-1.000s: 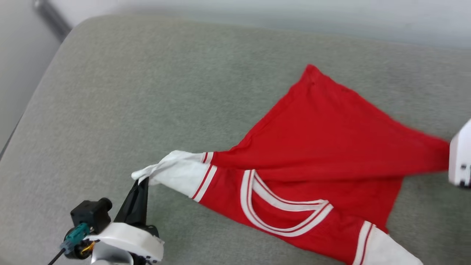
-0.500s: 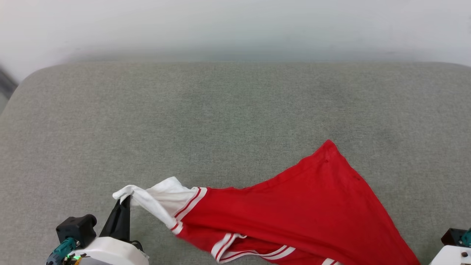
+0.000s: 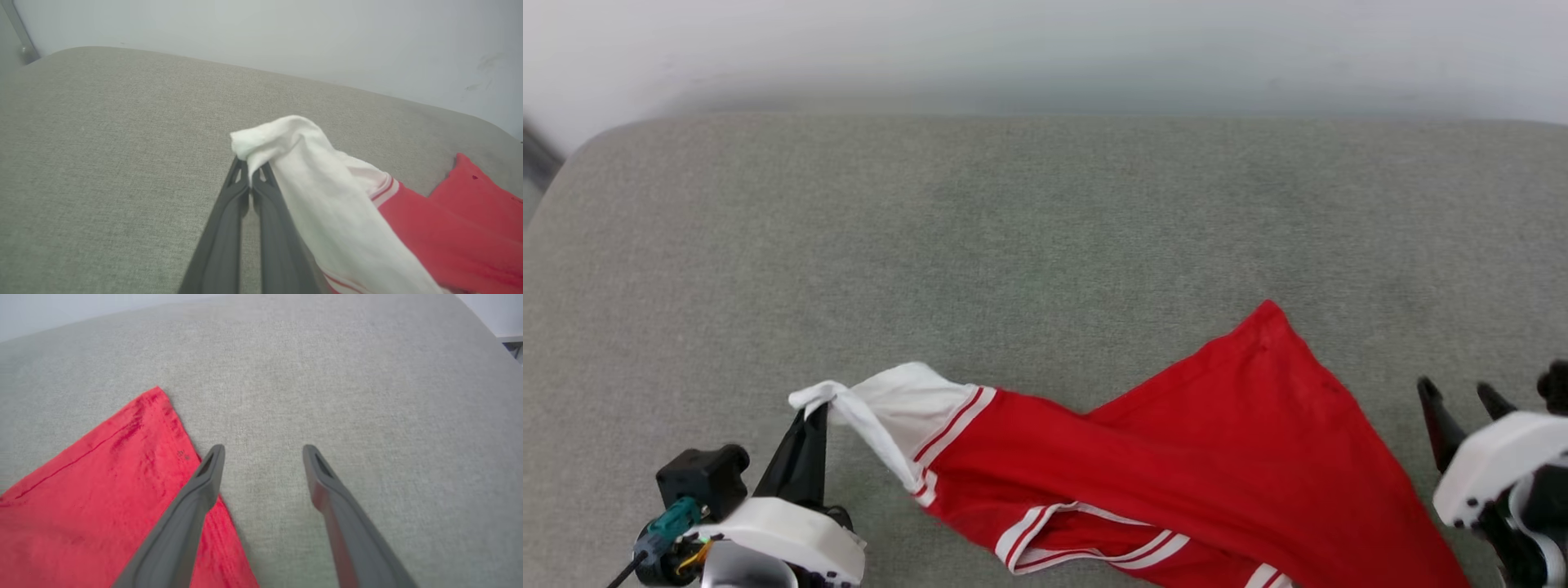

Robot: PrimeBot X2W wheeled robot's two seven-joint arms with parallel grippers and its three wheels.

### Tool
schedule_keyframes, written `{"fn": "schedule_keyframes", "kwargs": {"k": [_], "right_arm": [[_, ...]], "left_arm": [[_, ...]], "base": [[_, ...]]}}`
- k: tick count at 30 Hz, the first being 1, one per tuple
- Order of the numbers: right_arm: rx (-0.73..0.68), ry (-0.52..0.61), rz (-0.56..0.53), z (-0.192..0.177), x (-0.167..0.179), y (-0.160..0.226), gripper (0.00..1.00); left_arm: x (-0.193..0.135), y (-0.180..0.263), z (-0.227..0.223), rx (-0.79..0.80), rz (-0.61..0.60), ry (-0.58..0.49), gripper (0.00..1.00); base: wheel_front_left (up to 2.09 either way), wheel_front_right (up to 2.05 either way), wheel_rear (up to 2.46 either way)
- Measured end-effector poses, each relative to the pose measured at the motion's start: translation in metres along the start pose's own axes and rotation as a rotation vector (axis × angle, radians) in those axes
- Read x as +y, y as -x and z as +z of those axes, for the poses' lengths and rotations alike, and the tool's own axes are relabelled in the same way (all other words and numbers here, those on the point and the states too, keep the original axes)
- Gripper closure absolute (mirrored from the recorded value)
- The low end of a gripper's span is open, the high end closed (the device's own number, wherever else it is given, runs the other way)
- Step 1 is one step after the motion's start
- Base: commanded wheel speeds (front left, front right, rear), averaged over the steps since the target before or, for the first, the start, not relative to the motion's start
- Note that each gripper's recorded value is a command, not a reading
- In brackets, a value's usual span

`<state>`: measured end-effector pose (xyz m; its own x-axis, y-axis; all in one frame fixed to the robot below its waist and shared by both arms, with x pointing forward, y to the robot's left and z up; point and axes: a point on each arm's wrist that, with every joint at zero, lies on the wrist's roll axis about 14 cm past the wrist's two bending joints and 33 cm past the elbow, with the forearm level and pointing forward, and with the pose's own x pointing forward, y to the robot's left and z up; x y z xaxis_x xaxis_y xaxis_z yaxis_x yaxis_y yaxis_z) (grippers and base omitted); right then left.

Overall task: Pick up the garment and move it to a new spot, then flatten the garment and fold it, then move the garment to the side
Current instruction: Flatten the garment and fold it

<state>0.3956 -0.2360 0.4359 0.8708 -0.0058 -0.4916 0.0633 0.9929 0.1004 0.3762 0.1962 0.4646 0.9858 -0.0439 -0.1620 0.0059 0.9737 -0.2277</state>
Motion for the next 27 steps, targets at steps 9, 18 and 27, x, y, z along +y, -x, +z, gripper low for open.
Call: {"fn": "schedule_keyframes", "kwargs": {"k": [9,18,27], "right_arm": [[0.158,0.08,0.185,0.001,0.066,-0.058,0.0],[0.492,0.214,0.268,-0.029,0.104,-0.087,0.0],[0.673,0.261,0.266,-0.051,0.112,-0.101,1.0]], "left_arm": [[-0.004,-0.015,0.008,-0.024,-0.022,0.001,1.0],[-0.001,-0.026,0.003,-0.026,-0.023,0.009,1.0],[0.008,-0.03,-0.012,0.002,0.007,0.027,1.0]], "base": [[0.0,0.0,0.0],[0.0,0.0,0.0],[0.0,0.0,0.0]]}}
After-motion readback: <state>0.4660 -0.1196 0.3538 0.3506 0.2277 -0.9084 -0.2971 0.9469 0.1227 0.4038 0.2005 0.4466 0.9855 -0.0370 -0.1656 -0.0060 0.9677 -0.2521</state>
